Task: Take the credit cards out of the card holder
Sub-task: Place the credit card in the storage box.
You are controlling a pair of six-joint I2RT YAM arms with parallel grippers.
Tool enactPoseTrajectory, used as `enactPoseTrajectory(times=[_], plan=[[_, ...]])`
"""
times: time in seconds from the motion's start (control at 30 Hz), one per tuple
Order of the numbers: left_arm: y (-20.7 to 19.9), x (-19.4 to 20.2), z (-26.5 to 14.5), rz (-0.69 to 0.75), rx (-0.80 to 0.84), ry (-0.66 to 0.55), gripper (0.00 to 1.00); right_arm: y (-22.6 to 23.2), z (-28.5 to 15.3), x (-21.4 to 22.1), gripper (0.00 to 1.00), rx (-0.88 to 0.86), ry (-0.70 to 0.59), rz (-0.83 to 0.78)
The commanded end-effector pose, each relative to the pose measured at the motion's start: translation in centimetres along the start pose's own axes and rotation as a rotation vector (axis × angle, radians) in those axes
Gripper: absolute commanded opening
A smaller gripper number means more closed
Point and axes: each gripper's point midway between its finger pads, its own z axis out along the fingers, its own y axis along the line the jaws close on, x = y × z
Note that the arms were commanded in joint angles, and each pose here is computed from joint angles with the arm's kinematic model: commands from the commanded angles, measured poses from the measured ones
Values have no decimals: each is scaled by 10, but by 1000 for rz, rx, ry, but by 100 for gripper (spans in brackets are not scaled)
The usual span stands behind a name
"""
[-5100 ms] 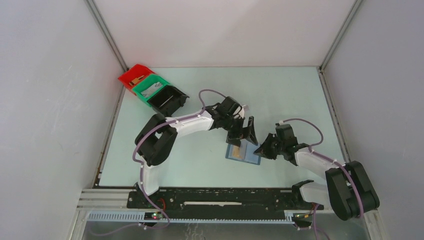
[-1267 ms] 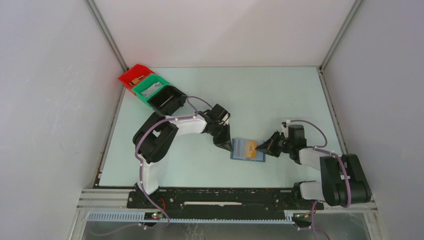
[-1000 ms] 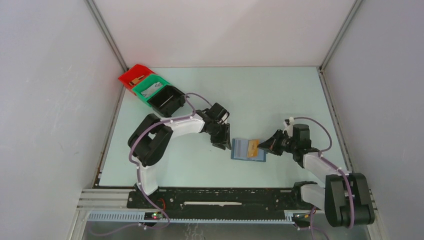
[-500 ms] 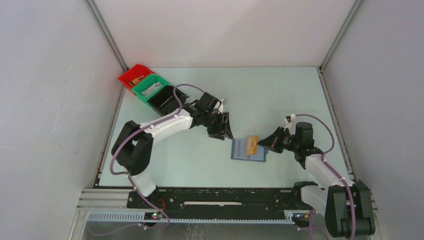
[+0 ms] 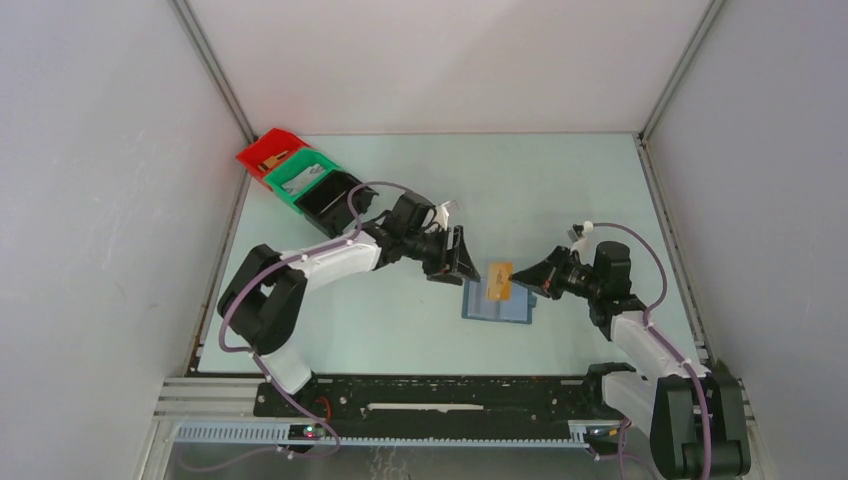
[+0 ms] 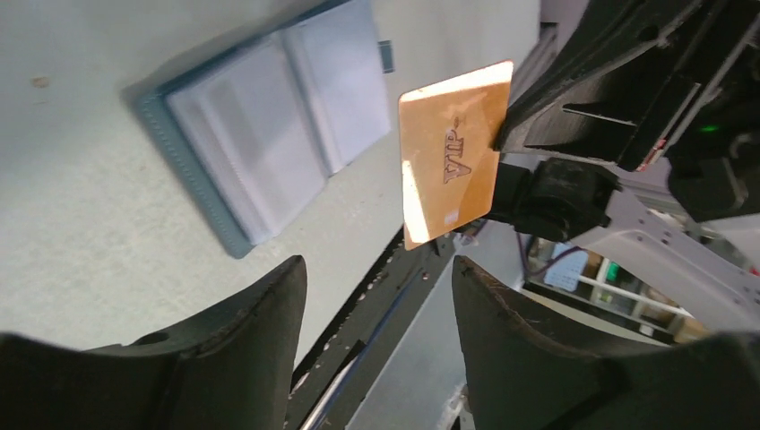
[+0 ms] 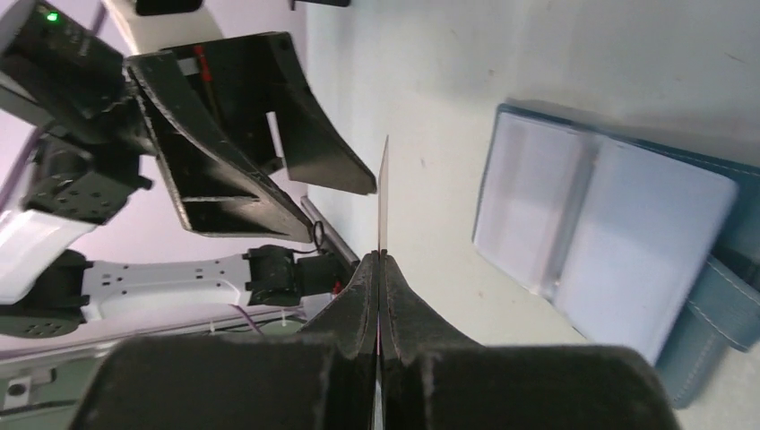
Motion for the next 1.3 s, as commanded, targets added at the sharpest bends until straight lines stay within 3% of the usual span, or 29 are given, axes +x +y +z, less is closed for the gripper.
enactPoseTrajectory(times=[0.0, 0.3, 0.67, 0.8, 0.9, 1.0, 1.03, 1.23, 1.27], plan=[[-44, -11, -11, 32, 211, -51, 67, 31, -2, -7, 0, -130, -9, -2], [-74, -25, -13, -21, 388, -91, 69, 55, -4, -2, 0, -216, -3, 26], [-61, -21, -4, -45, 353, -75, 60, 60, 1, 3, 0, -232, 11, 33], [-59, -21, -3, -47, 341, -75, 47, 59, 2, 3, 0, -229, 12, 36], [-58, -22, -4, -49, 335, -81, 32, 57, 3, 3, 0, -223, 11, 40], [-60, -24, -4, -49, 331, -86, 5, 55, 4, 3, 0, -217, 12, 44], [-60, -24, -4, -51, 324, -81, 1, 54, 4, 4, 0, -214, 14, 45], [-57, -31, -10, -35, 266, -115, 0, 50, 6, 6, 1, -198, 29, 55], [-56, -34, -13, -36, 258, -128, 0, 49, 6, 6, 7, -190, 28, 54]])
